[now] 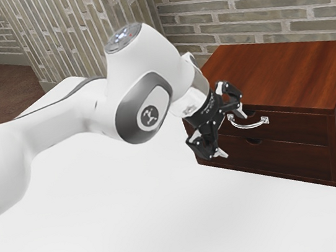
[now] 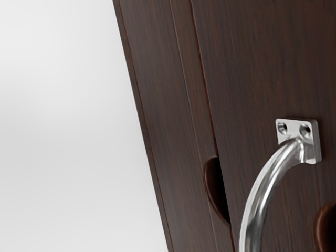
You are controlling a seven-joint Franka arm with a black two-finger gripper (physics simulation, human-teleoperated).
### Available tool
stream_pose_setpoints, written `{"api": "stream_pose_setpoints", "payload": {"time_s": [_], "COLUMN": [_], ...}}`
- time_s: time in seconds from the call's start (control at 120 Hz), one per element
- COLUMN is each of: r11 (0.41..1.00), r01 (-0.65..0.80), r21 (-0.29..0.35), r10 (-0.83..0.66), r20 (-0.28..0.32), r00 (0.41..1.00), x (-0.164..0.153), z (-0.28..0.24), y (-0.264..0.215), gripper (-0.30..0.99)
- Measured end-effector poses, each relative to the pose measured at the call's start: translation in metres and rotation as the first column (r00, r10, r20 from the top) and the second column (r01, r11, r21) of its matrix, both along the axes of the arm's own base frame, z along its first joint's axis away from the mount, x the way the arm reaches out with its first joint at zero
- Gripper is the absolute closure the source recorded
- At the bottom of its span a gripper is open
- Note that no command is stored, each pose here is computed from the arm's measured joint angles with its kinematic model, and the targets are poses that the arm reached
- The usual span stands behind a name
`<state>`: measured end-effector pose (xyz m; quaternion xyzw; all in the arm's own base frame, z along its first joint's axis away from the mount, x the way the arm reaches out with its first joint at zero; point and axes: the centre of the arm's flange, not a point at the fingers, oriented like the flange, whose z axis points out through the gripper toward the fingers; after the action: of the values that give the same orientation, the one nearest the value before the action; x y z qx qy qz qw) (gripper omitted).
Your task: Pull the drawer handle with one arm to open the drawer
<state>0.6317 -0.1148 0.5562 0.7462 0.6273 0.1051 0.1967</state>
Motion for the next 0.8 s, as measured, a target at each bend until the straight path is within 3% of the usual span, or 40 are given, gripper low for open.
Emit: {"api": "stream_pose_setpoints", "payload": {"time_s": [0.417,0.8], "r11": [1.0,1.0], "r01": [-0.007,-0.009], "r21": [-0.006,-0.006], "r10": [0.007,0.009], "r20": [-0.009,0.002], "r00": [1.0,1.0], "x": [0.006,0.003], "z": [-0.016,-0.006], "y": [0.0,0.0], "gripper": [0.02,0.42]}}
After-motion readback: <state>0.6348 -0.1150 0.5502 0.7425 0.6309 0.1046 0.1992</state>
